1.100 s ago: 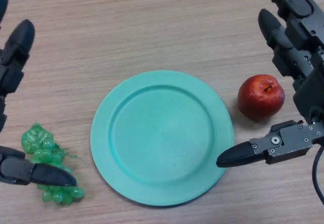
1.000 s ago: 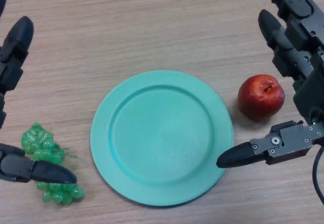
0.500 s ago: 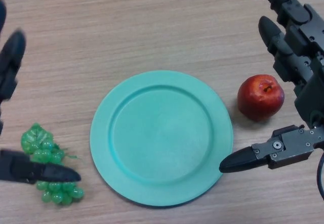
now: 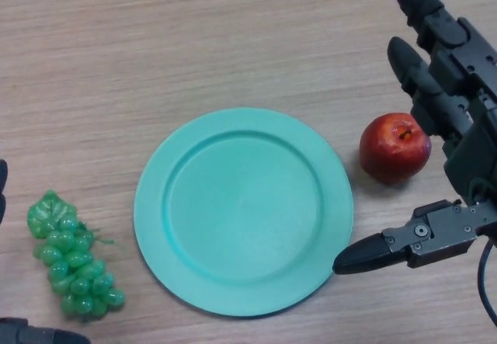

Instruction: Pick up the green grapes and place it on the plate

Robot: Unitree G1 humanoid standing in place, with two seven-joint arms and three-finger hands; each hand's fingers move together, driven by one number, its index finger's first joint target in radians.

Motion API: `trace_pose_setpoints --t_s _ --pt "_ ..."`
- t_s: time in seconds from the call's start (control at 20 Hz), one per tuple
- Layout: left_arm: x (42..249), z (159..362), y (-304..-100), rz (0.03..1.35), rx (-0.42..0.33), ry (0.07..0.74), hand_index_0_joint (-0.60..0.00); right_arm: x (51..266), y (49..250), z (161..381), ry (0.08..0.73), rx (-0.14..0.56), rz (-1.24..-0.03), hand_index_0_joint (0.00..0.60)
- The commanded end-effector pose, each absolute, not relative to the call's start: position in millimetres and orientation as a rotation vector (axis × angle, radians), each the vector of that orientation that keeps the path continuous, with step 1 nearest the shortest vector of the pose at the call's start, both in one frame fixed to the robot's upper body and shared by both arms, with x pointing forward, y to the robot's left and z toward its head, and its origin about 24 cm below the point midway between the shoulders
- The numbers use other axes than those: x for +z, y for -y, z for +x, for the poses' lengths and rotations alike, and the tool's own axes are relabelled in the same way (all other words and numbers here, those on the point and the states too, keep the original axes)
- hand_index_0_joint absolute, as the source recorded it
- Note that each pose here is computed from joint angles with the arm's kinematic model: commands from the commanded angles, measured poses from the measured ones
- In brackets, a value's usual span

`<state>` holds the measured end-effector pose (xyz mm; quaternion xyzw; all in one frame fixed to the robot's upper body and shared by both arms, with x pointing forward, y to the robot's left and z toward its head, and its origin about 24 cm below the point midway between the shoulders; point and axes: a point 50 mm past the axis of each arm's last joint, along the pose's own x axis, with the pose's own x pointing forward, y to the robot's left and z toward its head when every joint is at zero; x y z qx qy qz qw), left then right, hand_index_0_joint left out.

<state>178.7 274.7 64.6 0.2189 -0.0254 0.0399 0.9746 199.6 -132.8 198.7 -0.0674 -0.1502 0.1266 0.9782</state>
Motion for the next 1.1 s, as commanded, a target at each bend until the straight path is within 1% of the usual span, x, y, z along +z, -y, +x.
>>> trace_pose_setpoints --t_s 0.05,0.25,0.45,0.7,0.8,0.85,0.9,0.95,1.0,1.05,1.1 --pt "90.7 174.4 -290.9 0.559 0.193 0.219 0.0 222.5 135.8 188.7 0.49 0.233 -0.16 0.0" --pt "83.2 189.2 -286.9 0.575 0.215 0.175 0.0 223.0 135.8 189.3 0.494 0.236 -0.157 0.0" --pt "75.8 200.9 -283.5 0.648 0.274 0.148 0.0 223.0 136.8 188.5 0.498 0.232 -0.156 0.0" --pt "56.9 202.5 -280.4 0.726 0.262 0.036 0.0 223.0 138.9 188.0 0.497 0.222 -0.164 0.0" --pt "47.2 202.6 -277.6 0.799 0.248 -0.009 0.0 223.2 139.3 187.8 0.499 0.221 -0.167 0.0" --pt "39.8 203.3 -278.2 0.892 0.255 -0.041 0.0 223.1 139.5 187.6 0.5 0.22 -0.169 0.0" --pt "37.7 204.7 -278.5 0.907 0.262 -0.046 0.0 223.0 139.5 187.5 0.5 0.22 -0.169 0.0" --pt "38.3 205.4 -277.8 0.874 0.264 -0.04 0.0 222.8 139.1 187.3 0.501 0.22 -0.171 0.0" --pt "38.6 205.5 -277.5 0.865 0.263 -0.038 -0.05 222.8 139.0 187.3 0.501 0.219 -0.17 0.0" --pt "39.6 205.3 -276.1 0.833 0.258 -0.03 -0.201 222.7 138.9 187.3 0.5 0.219 -0.169 0.0" --pt "41.0 204.7 -274.7 0.791 0.252 -0.022 -0.3 222.6 138.9 187.3 0.499 0.219 -0.168 0.0"
